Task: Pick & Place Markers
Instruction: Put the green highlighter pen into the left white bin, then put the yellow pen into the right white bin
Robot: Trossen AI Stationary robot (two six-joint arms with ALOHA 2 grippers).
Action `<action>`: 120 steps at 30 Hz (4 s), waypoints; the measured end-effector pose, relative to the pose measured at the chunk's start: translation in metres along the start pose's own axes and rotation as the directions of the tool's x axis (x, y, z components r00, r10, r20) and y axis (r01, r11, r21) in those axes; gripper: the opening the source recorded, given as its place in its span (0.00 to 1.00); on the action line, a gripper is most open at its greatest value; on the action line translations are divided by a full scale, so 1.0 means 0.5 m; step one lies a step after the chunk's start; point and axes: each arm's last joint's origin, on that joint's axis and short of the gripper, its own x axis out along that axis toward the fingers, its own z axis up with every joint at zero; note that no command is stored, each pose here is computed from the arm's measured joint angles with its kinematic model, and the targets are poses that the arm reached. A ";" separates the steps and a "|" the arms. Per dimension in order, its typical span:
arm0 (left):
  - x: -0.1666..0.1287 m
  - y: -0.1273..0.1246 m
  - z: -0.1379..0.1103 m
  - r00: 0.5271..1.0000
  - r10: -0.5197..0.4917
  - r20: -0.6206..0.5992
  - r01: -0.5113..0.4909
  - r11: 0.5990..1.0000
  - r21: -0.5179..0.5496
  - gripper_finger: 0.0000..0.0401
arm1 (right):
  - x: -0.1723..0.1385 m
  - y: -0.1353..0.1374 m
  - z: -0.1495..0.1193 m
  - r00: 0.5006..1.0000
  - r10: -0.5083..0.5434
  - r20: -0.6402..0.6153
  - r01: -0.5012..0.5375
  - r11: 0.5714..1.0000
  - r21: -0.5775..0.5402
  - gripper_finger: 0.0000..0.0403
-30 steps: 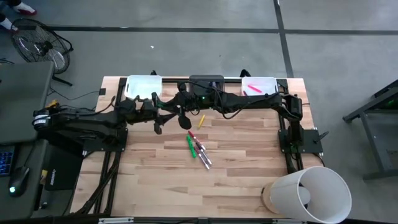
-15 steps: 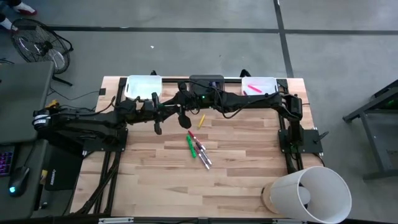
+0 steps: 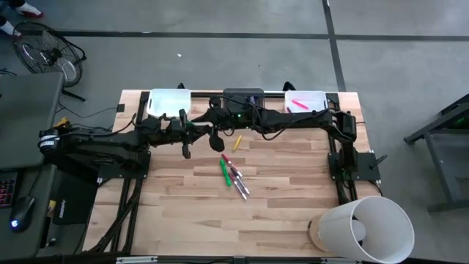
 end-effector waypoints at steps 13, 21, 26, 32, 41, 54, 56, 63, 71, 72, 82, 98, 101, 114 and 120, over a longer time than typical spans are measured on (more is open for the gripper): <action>0.000 0.001 -0.002 1.000 0.018 -0.013 -0.018 1.000 0.012 0.08 | -0.071 -0.002 0.071 0.994 -0.088 -0.060 0.083 0.994 -0.074 0.40; -0.011 0.012 0.002 0.978 0.209 -0.023 -0.208 0.977 0.037 0.08 | -0.142 0.000 0.083 0.933 -0.182 -0.310 0.152 0.981 -0.119 0.41; -0.019 0.018 0.002 0.946 0.322 -0.043 -0.320 0.946 0.046 0.08 | -0.156 0.002 0.054 0.859 -0.215 -0.466 0.174 0.976 -0.128 0.41; -0.032 0.027 0.008 0.875 0.480 -0.067 -0.476 0.877 0.068 0.08 | -0.156 0.007 0.010 0.824 -0.199 -0.530 0.178 0.980 -0.092 0.41; -0.036 0.084 0.068 0.675 0.682 -0.282 -0.652 0.730 0.203 0.08 | -0.147 0.020 -0.084 0.830 -0.165 -0.533 0.184 0.983 -0.018 0.41; -0.062 0.194 0.075 0.532 0.677 -0.510 -0.746 0.659 0.097 0.08 | -0.146 0.028 -0.121 0.844 -0.132 -0.519 0.180 0.983 0.043 0.41; -0.067 0.212 0.065 0.518 0.658 -0.546 -0.755 0.652 0.069 0.08 | -0.146 0.028 -0.121 0.845 -0.132 -0.519 0.180 0.983 0.043 0.41; -0.088 0.278 0.020 0.395 0.634 -0.665 -0.845 0.535 0.008 0.09 | -0.146 0.028 -0.120 0.846 -0.132 -0.516 0.180 0.983 0.044 0.41; -0.076 0.324 -0.017 0.411 0.591 -0.694 -0.882 0.450 -0.140 0.09 | -0.145 0.031 -0.120 0.847 -0.129 -0.516 0.181 0.982 0.053 0.41; -0.072 0.326 -0.018 0.426 0.585 -0.690 -0.881 0.443 -0.168 0.09 | -0.145 0.032 -0.120 0.847 -0.127 -0.516 0.179 0.982 0.052 0.41; -0.085 0.321 -0.048 0.367 0.604 -0.708 -0.925 0.157 -0.346 0.09 | -0.144 0.043 -0.118 0.850 -0.115 -0.514 0.164 0.985 0.050 0.41; -0.087 0.320 -0.060 0.388 0.630 -0.673 -0.756 -0.200 -0.623 0.09 | -0.137 0.066 -0.109 0.875 -0.094 -0.475 0.125 0.992 0.032 0.41; -0.088 0.319 -0.062 0.380 0.626 -0.681 -0.741 -0.234 -0.629 0.12 | -0.136 0.066 -0.108 0.878 -0.096 -0.469 0.125 0.992 0.032 0.41; -0.088 0.320 -0.062 0.373 0.634 -0.677 -0.734 -0.245 -0.634 0.27 | -0.136 0.066 -0.107 0.880 -0.095 -0.466 0.124 0.992 0.033 0.41; -0.087 0.321 -0.060 0.384 0.637 -0.668 -0.812 -0.112 -0.573 0.28 | -0.136 0.066 -0.107 0.880 -0.090 -0.466 0.120 0.992 0.035 0.41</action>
